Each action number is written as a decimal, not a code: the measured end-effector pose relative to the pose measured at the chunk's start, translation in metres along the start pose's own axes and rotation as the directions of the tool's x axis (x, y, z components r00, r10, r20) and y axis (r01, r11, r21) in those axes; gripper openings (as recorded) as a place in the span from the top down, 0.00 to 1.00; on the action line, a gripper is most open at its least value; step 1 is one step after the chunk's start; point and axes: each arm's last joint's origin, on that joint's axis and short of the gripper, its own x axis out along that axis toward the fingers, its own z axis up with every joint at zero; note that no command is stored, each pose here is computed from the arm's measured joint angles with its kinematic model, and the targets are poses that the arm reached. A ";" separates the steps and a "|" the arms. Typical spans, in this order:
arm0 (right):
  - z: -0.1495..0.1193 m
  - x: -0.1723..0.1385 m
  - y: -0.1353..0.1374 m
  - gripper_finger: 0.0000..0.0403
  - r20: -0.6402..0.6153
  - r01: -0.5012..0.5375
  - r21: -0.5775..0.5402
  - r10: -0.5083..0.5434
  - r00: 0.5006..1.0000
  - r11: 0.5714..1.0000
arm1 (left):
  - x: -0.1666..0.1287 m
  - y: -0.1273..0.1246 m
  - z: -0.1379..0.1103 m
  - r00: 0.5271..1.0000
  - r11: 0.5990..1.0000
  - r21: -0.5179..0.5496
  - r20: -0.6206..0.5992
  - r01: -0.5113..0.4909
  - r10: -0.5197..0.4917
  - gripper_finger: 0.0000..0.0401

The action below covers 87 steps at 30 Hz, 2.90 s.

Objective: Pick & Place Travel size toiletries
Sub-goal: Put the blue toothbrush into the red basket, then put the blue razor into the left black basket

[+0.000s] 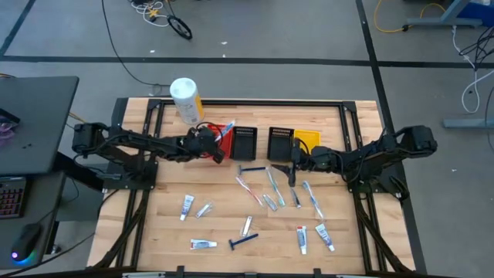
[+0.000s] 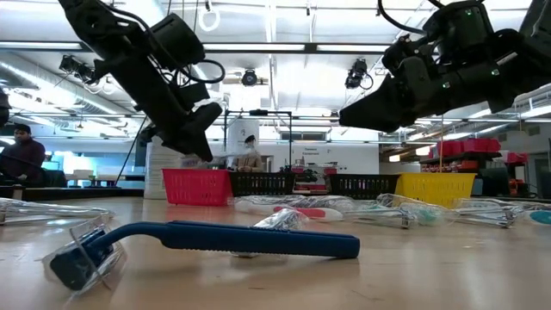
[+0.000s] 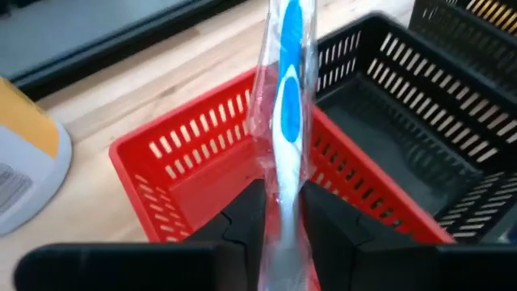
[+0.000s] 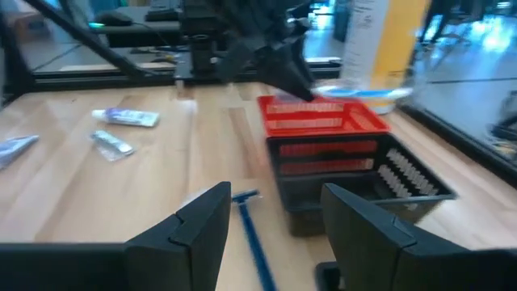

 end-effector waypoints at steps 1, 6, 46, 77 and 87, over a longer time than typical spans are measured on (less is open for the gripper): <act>0.000 0.000 -0.001 0.49 0.000 0.013 0.001 -0.013 1.000 1.000 | 0.000 0.000 0.000 1.000 1.000 0.001 -0.008 0.007 -0.007 0.75; 0.000 0.000 -0.002 0.49 -0.002 0.023 0.034 -0.023 1.000 0.999 | 0.000 0.000 0.000 1.000 1.000 -0.002 -0.003 0.006 -0.006 0.65; -0.010 0.095 0.027 0.53 -0.525 0.027 -0.079 -0.065 0.848 0.996 | -0.049 -0.066 -0.017 0.877 0.858 0.241 0.048 0.454 -0.478 0.64; -0.001 0.127 0.009 0.54 -0.739 -0.048 -0.124 -0.060 0.671 0.991 | -0.050 -0.068 -0.014 0.868 0.849 0.278 0.087 0.449 -0.488 0.64; -0.002 0.126 0.011 0.67 -0.747 -0.086 -0.106 -0.022 0.664 0.991 | -0.050 -0.068 -0.013 0.867 0.842 0.305 0.092 0.445 -0.491 0.64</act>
